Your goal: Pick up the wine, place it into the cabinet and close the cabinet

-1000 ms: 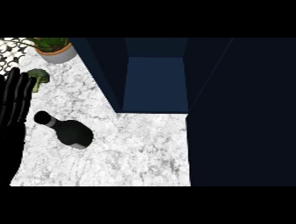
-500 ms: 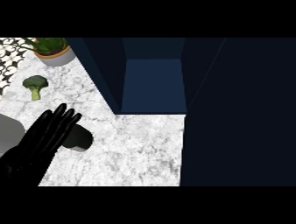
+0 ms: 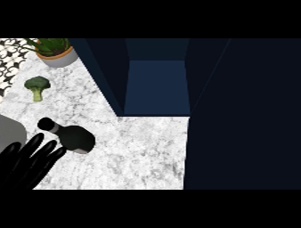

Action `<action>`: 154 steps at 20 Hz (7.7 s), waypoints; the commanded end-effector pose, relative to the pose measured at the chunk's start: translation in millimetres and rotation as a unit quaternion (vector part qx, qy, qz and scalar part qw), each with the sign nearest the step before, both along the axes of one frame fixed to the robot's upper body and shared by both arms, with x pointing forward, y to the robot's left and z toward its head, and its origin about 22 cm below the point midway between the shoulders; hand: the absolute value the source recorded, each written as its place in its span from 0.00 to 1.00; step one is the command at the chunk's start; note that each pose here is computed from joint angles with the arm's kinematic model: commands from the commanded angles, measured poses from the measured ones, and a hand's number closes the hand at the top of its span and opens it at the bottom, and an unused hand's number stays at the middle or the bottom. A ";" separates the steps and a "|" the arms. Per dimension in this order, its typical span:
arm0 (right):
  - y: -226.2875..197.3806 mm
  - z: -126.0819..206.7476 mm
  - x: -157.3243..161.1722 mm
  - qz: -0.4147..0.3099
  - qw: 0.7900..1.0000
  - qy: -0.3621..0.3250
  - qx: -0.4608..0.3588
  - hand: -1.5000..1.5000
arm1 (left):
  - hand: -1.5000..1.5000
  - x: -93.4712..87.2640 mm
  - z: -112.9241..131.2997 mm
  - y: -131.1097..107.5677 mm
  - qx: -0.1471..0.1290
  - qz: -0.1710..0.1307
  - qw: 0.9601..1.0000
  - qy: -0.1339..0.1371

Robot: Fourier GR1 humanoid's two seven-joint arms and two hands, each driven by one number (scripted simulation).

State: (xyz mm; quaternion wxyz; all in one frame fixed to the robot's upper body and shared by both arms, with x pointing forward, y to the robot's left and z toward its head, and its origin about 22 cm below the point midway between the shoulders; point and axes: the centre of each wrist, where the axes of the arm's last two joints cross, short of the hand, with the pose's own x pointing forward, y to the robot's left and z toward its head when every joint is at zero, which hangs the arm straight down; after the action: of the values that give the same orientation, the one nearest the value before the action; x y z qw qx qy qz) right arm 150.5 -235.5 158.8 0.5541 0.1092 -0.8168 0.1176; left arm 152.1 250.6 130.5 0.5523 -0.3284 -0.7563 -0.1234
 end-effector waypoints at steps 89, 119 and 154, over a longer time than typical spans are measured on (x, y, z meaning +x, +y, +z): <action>18.5 58.5 -29.1 -0.005 1.000 -0.011 0.006 0.00 | 0.00 114.2 -167.4 111.0 0.051 0.113 0.983 0.134; 14.9 51.5 -17.2 0.001 1.000 -0.006 -0.007 0.00 | 0.00 130.2 -225.8 87.6 0.024 0.103 0.983 0.152; 7.1 42.7 -8.9 -0.014 1.000 0.009 0.000 0.00 | 1.00 51.0 -168.0 47.4 0.015 0.335 0.942 -0.021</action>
State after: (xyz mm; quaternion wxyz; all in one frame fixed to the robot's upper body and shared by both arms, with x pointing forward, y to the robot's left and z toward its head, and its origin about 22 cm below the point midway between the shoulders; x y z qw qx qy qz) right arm 163.5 -224.4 199.2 0.5778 0.0790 -0.8035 0.1194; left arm 214.2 307.0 -64.4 0.5670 -0.0106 -0.8226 0.0419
